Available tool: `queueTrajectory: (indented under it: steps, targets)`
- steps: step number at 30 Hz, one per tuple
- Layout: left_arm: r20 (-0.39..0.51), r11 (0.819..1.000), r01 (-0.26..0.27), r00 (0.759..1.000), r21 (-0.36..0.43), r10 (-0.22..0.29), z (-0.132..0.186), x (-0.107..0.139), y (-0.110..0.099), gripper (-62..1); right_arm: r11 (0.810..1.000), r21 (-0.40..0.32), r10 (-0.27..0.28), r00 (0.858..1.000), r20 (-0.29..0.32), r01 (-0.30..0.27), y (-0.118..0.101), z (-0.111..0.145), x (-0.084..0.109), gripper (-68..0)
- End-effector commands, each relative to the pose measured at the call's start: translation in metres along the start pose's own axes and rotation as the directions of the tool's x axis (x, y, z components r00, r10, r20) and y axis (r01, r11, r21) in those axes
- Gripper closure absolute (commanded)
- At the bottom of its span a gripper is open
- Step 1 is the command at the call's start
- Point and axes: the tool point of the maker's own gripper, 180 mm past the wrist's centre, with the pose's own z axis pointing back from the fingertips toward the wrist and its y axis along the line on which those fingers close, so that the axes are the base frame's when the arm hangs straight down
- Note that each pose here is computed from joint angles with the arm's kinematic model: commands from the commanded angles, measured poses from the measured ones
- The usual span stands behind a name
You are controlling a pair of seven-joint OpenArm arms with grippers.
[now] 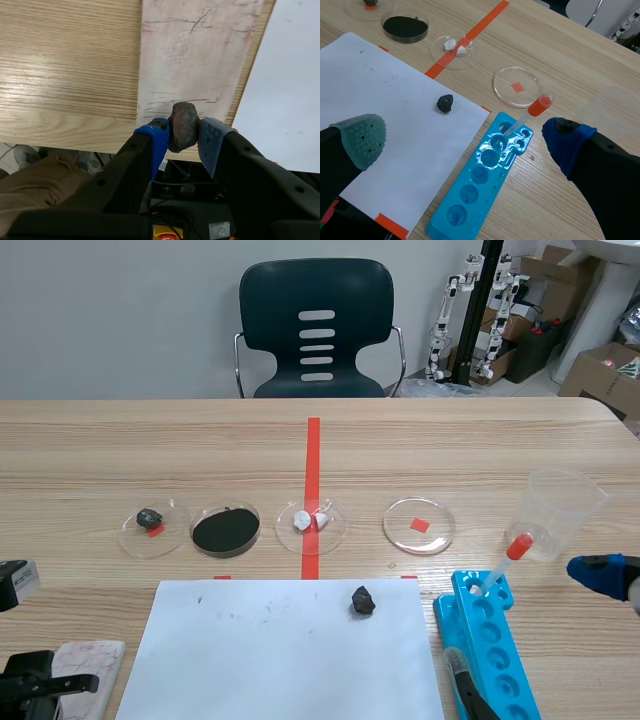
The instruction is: Rub the mineral on the streak plate below the first streak
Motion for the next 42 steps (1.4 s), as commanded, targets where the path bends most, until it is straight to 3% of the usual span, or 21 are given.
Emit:
queueTrajectory:
  steps: [1,16,25,31,38,42]
  targets:
    - [0.002,1.000,-0.003,1.000,0.007,0.003,0.000,0.002,0.003,-11.7,1.000,-0.001,-0.001,1.000,0.018,0.001,-0.001,0.000,0.003,-67.9]
    - [-0.019,1.000,-0.024,1.000,0.015,0.024,-0.011,-0.002,0.009,-11.7,1.000,-0.001,-0.001,1.000,0.018,0.001,-0.001,0.000,0.003,-67.9]
    - [-0.008,0.997,-0.007,1.000,0.081,0.008,-0.011,0.000,0.020,-11.7,1.000,-0.001,-0.001,1.000,0.018,0.001,-0.001,0.000,0.003,-67.9]
    - [-0.012,0.999,-0.014,1.000,-0.032,0.013,-0.012,-0.001,-0.004,-11.7,1.000,-0.001,-0.001,1.000,0.018,0.001,-0.001,0.000,0.003,-67.9]
    - [-0.007,0.987,-0.011,1.000,-0.162,0.010,-0.011,-0.001,-0.030,-11.7,1.000,-0.001,-0.001,1.000,0.018,0.001,-0.001,0.000,0.003,-67.9]
    - [-0.003,0.985,-0.010,1.000,-0.175,0.010,-0.011,0.000,-0.033,-11.7,1.000,-0.001,-0.001,1.000,0.018,0.001,-0.001,0.000,0.003,-67.9]
